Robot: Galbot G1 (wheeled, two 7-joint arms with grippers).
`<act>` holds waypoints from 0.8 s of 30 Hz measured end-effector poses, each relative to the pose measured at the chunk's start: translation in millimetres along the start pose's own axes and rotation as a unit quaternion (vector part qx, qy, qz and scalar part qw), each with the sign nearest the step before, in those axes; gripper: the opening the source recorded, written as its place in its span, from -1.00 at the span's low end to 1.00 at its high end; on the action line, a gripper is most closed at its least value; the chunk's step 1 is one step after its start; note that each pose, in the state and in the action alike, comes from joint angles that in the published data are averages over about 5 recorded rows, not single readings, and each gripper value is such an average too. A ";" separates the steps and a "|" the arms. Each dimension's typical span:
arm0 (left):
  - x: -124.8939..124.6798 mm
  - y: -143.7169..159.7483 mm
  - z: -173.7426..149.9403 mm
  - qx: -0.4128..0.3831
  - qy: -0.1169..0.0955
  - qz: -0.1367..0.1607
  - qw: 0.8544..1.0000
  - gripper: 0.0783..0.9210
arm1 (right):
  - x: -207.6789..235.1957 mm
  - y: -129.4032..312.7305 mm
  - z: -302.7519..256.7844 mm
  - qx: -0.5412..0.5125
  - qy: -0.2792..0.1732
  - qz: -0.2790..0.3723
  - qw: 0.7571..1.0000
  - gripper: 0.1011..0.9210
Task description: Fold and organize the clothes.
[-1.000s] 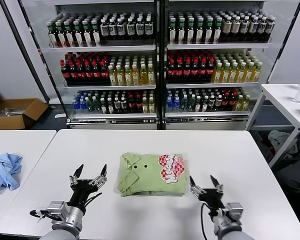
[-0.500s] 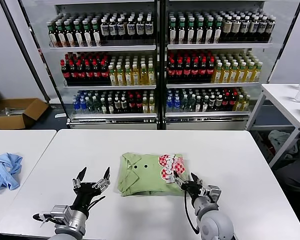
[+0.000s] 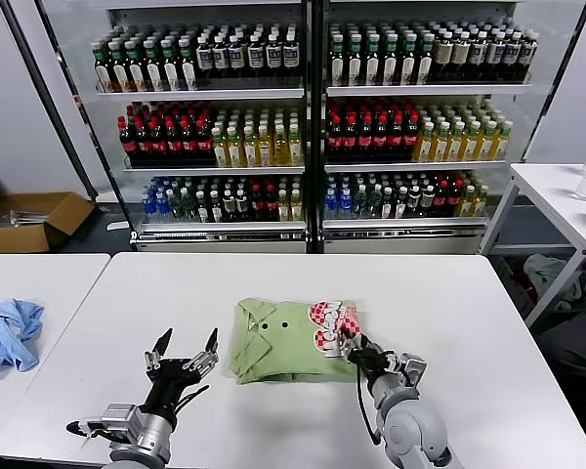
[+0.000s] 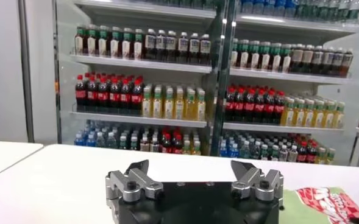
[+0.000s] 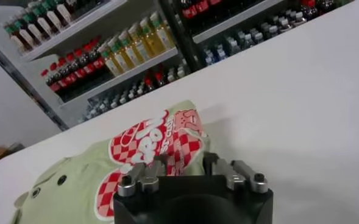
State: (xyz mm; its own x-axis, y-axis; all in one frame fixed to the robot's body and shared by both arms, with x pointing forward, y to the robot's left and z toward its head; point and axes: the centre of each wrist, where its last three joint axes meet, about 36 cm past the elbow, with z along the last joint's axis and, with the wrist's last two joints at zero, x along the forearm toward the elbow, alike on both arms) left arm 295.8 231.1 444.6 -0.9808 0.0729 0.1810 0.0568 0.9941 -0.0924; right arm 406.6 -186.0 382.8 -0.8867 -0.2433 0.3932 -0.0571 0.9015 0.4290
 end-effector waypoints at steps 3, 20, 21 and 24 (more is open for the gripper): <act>1.3 -0.7 0.6 0.003 0.001 -0.002 1.000 0.77 | -2.7 -3.4 -0.9 0.000 -0.003 -0.002 1.000 -0.41; 7.6 -9.3 -0.8 0.015 -0.002 0.002 1.000 0.77 | 1.5 -48.4 -15.9 0.043 -0.032 0.010 0.999 -0.97; 8.0 -9.6 -1.1 0.015 -0.002 0.002 1.000 0.77 | 2.5 -52.4 -18.3 0.050 -0.036 0.013 0.998 -0.97; 8.7 -10.6 -2.3 0.014 -0.005 0.004 1.000 0.77 | 7.1 -62.6 -25.6 0.078 -0.046 0.022 0.996 -0.93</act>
State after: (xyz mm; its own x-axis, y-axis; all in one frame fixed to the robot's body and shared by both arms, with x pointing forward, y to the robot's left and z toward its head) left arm 287.1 221.4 449.4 -0.9821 0.0806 0.1705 0.0603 0.9908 -0.1209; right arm 415.7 -253.3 379.6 -0.9276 -0.1753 0.3298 -0.0820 0.9571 0.2781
